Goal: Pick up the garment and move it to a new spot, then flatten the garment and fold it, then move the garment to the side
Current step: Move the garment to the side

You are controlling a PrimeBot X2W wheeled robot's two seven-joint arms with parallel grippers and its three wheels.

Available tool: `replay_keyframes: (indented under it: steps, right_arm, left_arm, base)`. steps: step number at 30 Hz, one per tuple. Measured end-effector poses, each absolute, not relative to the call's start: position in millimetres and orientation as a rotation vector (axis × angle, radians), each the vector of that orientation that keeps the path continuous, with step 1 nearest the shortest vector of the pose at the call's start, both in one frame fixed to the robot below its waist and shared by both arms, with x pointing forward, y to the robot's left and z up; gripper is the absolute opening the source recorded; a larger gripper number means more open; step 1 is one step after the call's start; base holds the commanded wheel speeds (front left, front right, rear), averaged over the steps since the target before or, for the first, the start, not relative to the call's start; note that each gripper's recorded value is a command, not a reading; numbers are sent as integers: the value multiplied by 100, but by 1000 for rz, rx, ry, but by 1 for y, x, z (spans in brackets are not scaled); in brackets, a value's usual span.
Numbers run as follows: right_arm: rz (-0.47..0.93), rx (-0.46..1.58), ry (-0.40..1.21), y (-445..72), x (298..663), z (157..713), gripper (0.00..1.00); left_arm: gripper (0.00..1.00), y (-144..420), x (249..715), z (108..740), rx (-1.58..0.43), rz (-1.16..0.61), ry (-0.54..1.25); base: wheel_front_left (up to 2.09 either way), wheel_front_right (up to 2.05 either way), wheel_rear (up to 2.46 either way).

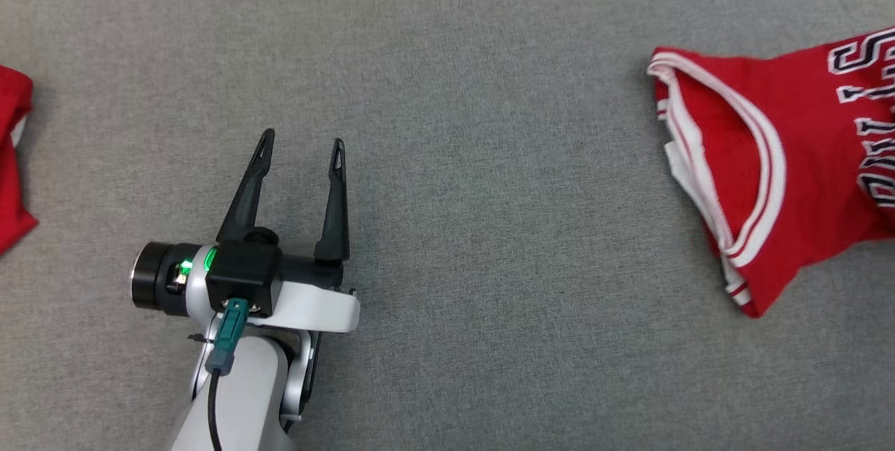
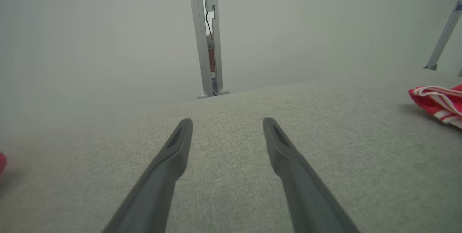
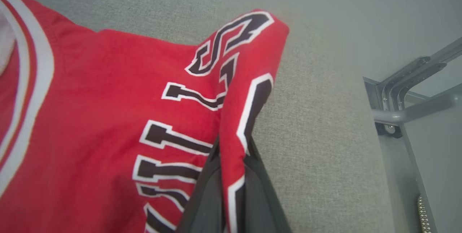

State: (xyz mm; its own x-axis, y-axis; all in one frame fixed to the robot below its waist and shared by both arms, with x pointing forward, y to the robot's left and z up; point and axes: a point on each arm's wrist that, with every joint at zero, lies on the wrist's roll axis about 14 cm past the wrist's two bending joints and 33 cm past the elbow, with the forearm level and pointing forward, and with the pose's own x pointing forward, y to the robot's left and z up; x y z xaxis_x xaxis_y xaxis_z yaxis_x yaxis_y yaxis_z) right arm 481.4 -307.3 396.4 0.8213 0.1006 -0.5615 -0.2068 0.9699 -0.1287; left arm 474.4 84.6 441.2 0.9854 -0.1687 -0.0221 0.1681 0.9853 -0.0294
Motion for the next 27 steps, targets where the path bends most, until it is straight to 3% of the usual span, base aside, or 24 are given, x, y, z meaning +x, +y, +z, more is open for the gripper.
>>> replay_keyframes:
  steps: [11,21,22,23,24,27]
  right_arm:
    - [-87,-439,665,-417,505,389,0]
    - [-147,-544,687,-427,518,379,0]
    - [-147,-544,689,-424,519,376,20]
    - [-147,-546,683,-422,520,376,80]
    - [-154,-542,678,-422,520,376,100]
    - [-157,-553,670,-418,521,377,100]
  left_arm:
    - [100,74,501,399,-36,-190,77]
    - [100,79,504,392,-38,-175,85]
    - [100,80,504,392,-38,-174,86]
    - [100,80,504,392,-38,-171,86]
    - [100,81,504,391,-37,-170,87]
    - [100,83,504,392,-34,-163,85]
  base:
    - [0,0,0]
    - [0,0,0]
    - [0,0,0]
    - [0,0,0]
    - [0,0,0]
    - [0,0,0]
